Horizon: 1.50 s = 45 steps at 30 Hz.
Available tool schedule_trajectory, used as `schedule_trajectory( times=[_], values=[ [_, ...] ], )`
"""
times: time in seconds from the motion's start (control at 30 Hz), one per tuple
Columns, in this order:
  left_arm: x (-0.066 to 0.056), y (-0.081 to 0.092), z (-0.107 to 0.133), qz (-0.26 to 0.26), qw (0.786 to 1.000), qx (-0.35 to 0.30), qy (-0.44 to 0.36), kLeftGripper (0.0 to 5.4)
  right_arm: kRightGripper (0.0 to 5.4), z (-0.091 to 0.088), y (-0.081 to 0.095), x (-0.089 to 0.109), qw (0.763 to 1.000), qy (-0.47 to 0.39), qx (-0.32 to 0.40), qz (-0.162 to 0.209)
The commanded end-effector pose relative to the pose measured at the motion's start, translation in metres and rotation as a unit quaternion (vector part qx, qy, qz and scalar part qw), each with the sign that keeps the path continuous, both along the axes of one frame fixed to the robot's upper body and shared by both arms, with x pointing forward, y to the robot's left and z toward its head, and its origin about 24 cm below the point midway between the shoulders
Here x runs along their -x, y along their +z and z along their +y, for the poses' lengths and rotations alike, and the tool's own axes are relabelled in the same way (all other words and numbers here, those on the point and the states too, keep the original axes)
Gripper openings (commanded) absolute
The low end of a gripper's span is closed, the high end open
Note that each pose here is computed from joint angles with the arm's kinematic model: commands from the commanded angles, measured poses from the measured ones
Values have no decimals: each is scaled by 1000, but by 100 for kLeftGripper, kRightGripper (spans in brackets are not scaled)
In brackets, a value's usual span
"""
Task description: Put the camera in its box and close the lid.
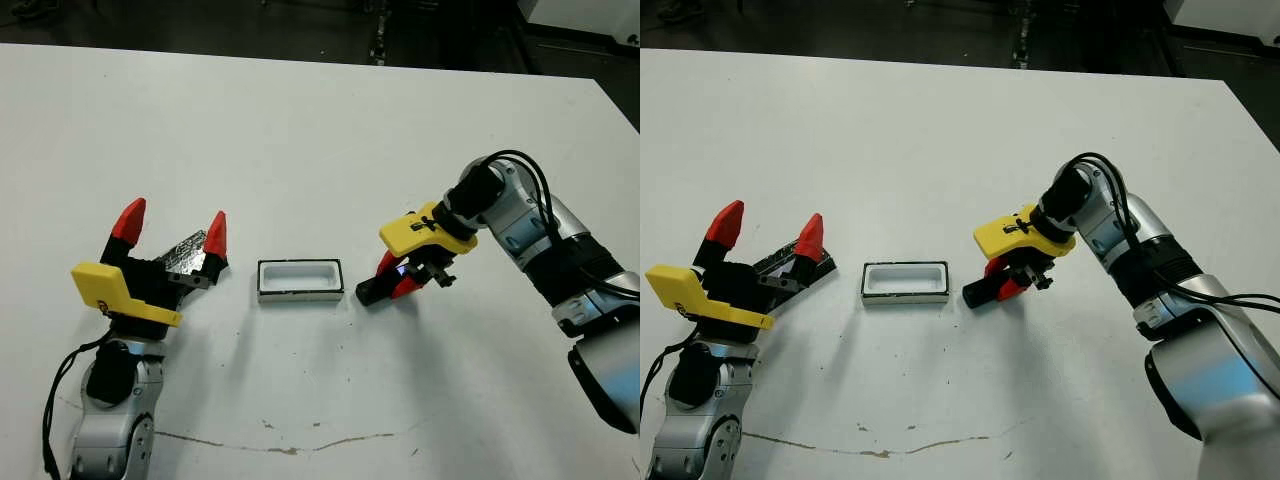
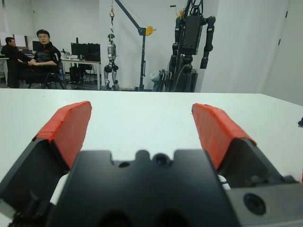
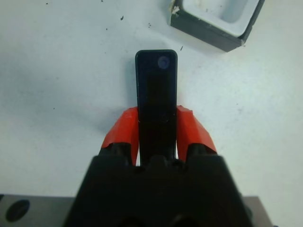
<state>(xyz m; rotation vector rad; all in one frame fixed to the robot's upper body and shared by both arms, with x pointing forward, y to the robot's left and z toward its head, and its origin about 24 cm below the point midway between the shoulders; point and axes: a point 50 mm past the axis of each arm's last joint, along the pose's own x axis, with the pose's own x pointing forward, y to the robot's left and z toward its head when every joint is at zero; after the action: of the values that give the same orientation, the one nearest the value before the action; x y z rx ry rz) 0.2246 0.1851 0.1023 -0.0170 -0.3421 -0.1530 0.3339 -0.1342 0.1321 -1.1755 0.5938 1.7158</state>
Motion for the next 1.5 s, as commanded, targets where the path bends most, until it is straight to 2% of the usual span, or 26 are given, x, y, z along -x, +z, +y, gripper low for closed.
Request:
schedule_trajectory(
  times=[0.03, 0.2, 0.37, 0.47, 0.6, 0.67, 0.8, 0.93, 1.2, 1.5],
  values=[
    [0, 0, 1, 5, 1000, -6, 1, 540, 166, -12, 5, -1, 999, -33, -5, -10],
    [0, -1, 1, 5, 1000, -4, 1, 540, 166, -16, 14, -4, 997, -67, -38, -27],
    [0, -2, 0, 8, 1000, 1, 4, 540, 166, -24, 23, -9, 989, -125, -72, -25],
    [1, -3, 0, 7, 1000, 2, 4, 540, 166, -28, 27, -13, 981, -156, -108, -45],
    [1, -3, 0, 5, 1000, -4, 6, 540, 166, -30, 30, -17, 961, -223, -159, -40],
    [1, -3, 0, 4, 1000, -7, 7, 540, 166, -28, 32, -18, 951, -250, -176, -54],
    [1, -3, 1, 2, 1000, -6, 5, 540, 166, -19, 38, -14, 921, -299, -231, -94],
    [1, -3, 0, 3, 1000, -2, 5, 540, 166, -6, 44, -7, 904, -304, -279, -109],
    [1, -3, -1, 0, 1000, -3, 5, 540, 166, 16, 38, 4, 897, -327, -289, -70],
    [2, -2, 7, -5, 1000, 8, 11, 540, 166, 38, 36, 9, 906, -307, -287, -47]
  ],
)
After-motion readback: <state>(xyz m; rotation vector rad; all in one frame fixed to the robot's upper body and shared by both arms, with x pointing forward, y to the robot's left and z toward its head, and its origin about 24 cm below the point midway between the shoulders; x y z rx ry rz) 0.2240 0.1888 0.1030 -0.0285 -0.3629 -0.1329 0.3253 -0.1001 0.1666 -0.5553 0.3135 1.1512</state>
